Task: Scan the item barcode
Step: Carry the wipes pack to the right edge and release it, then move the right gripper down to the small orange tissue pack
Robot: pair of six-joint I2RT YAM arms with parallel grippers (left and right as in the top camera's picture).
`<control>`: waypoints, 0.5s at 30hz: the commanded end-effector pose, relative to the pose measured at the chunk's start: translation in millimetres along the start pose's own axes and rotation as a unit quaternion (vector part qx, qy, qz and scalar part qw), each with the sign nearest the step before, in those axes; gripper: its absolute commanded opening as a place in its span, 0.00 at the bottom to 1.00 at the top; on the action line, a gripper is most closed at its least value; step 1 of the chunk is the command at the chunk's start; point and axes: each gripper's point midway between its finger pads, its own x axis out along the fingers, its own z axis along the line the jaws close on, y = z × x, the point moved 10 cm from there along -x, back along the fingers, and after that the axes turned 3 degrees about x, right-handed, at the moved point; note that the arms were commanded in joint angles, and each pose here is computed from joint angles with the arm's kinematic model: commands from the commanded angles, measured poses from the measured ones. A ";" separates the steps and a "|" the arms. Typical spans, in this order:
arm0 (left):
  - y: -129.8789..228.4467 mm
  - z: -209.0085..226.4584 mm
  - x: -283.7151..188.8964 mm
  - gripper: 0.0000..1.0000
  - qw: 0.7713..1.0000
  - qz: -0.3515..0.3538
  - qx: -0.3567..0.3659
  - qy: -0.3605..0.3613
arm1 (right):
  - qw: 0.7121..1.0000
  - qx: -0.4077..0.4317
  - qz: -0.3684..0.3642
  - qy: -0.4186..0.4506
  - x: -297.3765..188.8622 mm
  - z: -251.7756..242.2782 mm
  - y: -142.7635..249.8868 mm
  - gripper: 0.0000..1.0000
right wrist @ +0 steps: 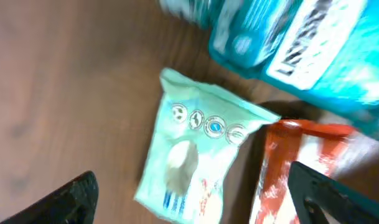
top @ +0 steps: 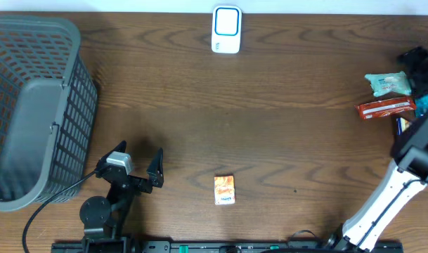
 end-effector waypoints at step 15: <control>12.5 1.1 1.9 0.98 1.000 0.020 -0.007 0.006 | 0.969 -0.170 0.157 -0.088 -214.2 49.6 165.7 0.99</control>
